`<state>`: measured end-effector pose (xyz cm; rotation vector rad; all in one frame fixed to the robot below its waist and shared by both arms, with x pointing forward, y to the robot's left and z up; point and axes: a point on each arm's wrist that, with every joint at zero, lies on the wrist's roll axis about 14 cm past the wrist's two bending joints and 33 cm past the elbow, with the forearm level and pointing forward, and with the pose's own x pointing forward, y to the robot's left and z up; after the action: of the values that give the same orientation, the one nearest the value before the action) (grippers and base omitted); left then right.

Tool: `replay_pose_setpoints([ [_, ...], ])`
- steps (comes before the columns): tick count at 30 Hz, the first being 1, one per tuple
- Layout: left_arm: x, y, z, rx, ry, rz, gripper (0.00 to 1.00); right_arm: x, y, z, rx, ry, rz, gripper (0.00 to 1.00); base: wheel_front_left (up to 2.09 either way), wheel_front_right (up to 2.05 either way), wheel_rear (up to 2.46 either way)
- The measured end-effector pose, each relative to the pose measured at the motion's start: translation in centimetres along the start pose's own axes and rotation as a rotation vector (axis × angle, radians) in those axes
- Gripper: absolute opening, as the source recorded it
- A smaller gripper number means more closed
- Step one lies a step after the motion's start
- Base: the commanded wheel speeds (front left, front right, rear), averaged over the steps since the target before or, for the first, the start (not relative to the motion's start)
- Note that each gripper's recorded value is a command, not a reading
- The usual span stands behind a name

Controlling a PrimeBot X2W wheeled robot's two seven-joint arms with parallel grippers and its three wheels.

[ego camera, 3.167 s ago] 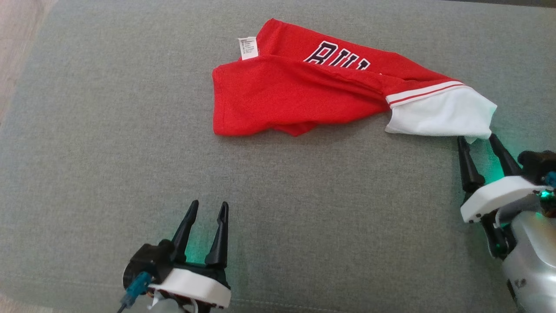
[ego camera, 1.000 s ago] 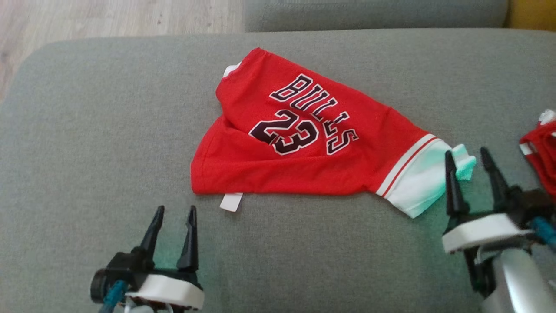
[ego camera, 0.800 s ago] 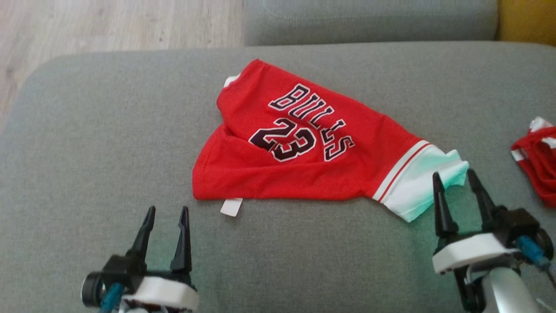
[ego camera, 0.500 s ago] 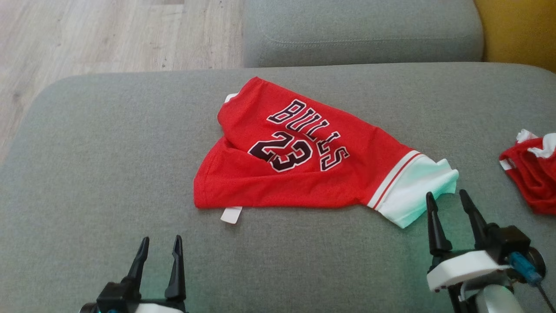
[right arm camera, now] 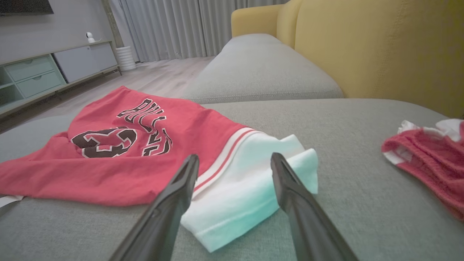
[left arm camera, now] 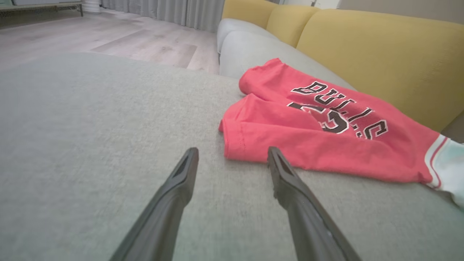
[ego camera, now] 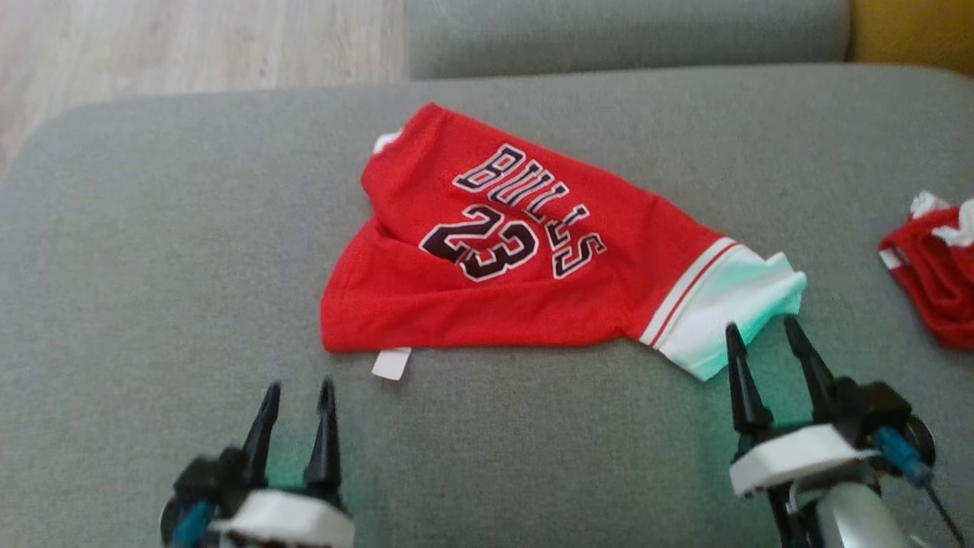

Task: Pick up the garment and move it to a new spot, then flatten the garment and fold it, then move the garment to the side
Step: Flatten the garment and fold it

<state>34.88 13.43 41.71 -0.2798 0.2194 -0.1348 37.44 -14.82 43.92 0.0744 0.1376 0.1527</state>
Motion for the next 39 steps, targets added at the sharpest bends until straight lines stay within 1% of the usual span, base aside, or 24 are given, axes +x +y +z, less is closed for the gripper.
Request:
replay_pose_setpoints([
  [3,2.4,-1.4,0.3,-0.044,0.004,-0.045,1.00,1.3,-0.2,0.3,0.005,-0.009,0.001,1.00,0.00,0.00,0.00],
  [7,4.5,-2.9,-0.7,-0.110,0.047,-0.092,1.00,2.3,-1.0,0.1,-0.004,-0.001,-0.010,1.00,0.00,0.00,0.00],
  [9,5.2,-2.7,-1.3,-0.124,0.066,-0.090,1.00,2.3,-1.6,-0.3,-0.009,0.011,-0.022,1.00,0.00,0.00,0.00],
  [13,6.0,-1.7,-2.6,-0.121,0.109,-0.071,1.00,2.2,-2.7,-1.1,-0.010,0.035,-0.051,1.00,0.00,0.00,0.00],
  [17,6.1,-1.3,-3.9,-0.126,0.149,-0.055,1.00,2.4,-3.2,-1.1,-0.011,0.034,-0.065,1.00,0.00,0.00,0.00],
  [21,6.6,-0.9,-3.9,-0.129,0.150,-0.042,1.00,2.7,-3.3,-0.9,-0.012,0.028,-0.065,1.00,0.00,0.00,0.00],
  [25,7.2,0.0,-3.7,-0.142,0.139,-0.005,1.00,2.9,-3.3,-1.3,-0.002,0.037,-0.067,1.00,0.00,0.00,0.00],
  [28,7.4,-0.6,-3.9,-0.140,0.147,-0.026,1.00,3.1,-3.3,-1.2,-0.003,0.036,-0.065,1.00,0.00,0.00,0.00],
  [33,7.5,-1.7,-4.2,-0.166,0.158,-0.060,1.00,3.3,-3.4,-1.3,-0.003,0.037,-0.066,1.00,0.00,0.00,0.00],
  [34,7.5,-2.0,-4.1,-0.176,0.158,-0.069,0.82,3.3,-3.4,-1.3,-0.003,0.038,-0.066,1.00,0.00,0.00,0.00],
  [35,7.4,-2.2,-4.2,-0.184,0.162,-0.078,0.38,3.3,-3.4,-1.3,-0.003,0.038,-0.067,1.00,0.00,0.00,0.00],
  [36,7.4,-2.5,-4.3,-0.190,0.166,-0.085,0.00,3.3,-3.4,-1.3,-0.003,0.039,-0.067,1.00,0.00,0.00,0.00],
  [39,7.1,-2.9,-4.5,-0.197,0.179,-0.105,0.00,3.2,-3.5,-1.5,-0.002,0.043,-0.069,1.00,0.00,0.00,0.00],
])
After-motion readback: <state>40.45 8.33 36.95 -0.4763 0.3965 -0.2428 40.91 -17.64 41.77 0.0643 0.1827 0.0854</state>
